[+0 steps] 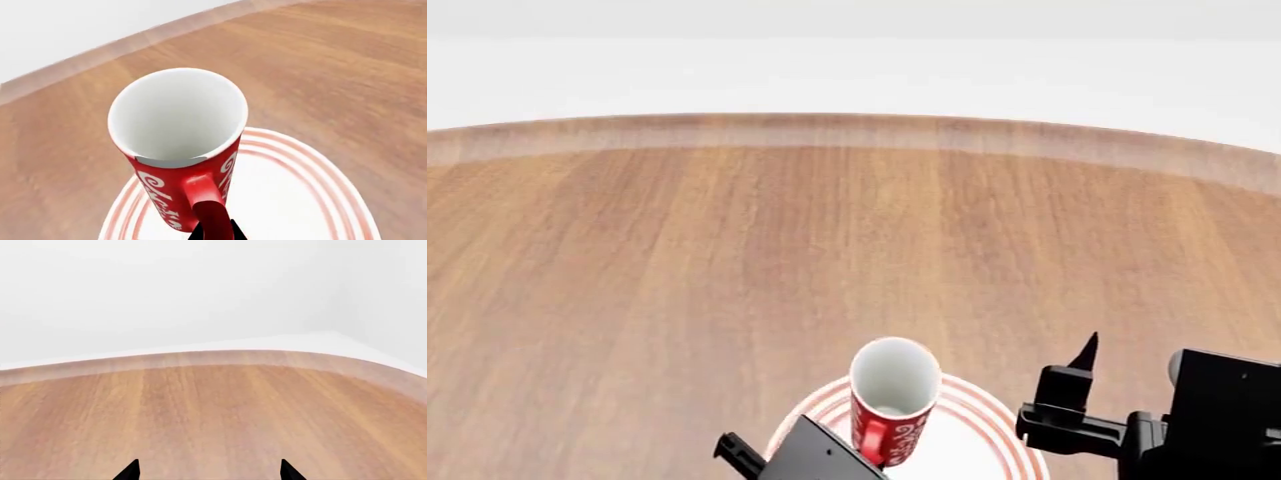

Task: Pick up the red mug and put it on the plate

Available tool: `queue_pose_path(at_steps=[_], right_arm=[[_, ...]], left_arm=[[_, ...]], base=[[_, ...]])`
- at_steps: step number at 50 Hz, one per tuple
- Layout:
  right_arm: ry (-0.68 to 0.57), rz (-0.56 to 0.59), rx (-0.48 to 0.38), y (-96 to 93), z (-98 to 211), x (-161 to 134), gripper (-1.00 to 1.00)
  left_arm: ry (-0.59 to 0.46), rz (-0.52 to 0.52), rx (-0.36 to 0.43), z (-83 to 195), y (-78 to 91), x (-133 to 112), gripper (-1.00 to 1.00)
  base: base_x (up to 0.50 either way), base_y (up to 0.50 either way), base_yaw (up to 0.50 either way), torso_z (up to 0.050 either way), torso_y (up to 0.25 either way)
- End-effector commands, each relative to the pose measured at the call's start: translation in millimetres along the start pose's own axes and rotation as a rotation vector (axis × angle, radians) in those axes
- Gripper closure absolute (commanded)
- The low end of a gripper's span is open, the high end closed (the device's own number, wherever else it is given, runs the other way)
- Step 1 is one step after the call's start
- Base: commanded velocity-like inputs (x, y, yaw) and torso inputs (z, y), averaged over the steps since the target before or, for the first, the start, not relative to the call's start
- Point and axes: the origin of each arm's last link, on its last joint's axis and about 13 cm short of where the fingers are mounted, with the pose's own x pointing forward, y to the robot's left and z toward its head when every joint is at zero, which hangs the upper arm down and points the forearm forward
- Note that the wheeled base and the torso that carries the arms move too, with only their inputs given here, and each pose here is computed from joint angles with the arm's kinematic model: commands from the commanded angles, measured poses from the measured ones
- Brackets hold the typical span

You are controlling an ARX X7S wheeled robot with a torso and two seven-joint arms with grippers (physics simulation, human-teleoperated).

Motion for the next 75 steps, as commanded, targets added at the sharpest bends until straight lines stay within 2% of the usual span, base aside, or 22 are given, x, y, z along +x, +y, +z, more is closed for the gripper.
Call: queue_pose_path(at_steps=[1,13,29,39,46,49,73,74,75], right_arm=[[0.001,0.005,0.003,0.5,-1,1,-1.00],[0.003,0.006,0.010,-1.3,-3,0,-1.00],[0.006,0.011,0.014,-0.9,-6,1,-1.00],[0.006,0.012,0.015,-0.9,-7,1,-1.00],[0.006,0.014,0.012,-0.1,-7,1,-1.00],[0.007,0.014,0.012,-0.1,-8,2,-1.00],[0.011,0.014,0.015,-0.4,-10,3,-1.00],[0.011,0.014,0.015,-0.3,-11,3,-1.00],[0.011,0.014,0.015,-0.3,-11,3,-1.00]], left_arm=[[0.033,0.018,0.024,5,-3.2,21,1.00],[0.064,0.048,0.036,7,-6.9,34,1.00],[0.123,0.063,0.033,5,1.4,35,1.00],[0.212,-0.010,-0.012,7,2.1,33,1.00],[0.275,-0.099,-0.114,12,3.7,32,1.00],[0.291,-0.114,-0.135,12,5.3,32,1.00],[0.361,-0.182,-0.195,4,9.9,30,1.00],[0.359,-0.172,-0.197,4,10.2,30,-1.00],[0.361,-0.173,-0.199,4,10.4,30,-1.00]], base=[[0.00,0.00,0.00,0.000,0.000],[0.00,0.00,0.00,0.000,0.000],[0.00,0.00,0.00,0.000,0.001],[0.00,0.00,0.00,0.000,0.000],[0.00,0.00,0.00,0.000,0.000],[0.00,0.00,0.00,0.000,0.000],[0.00,0.00,0.00,0.000,0.000],[0.00,0.00,0.00,0.000,0.000],[0.00,0.00,0.00,0.000,0.000]])
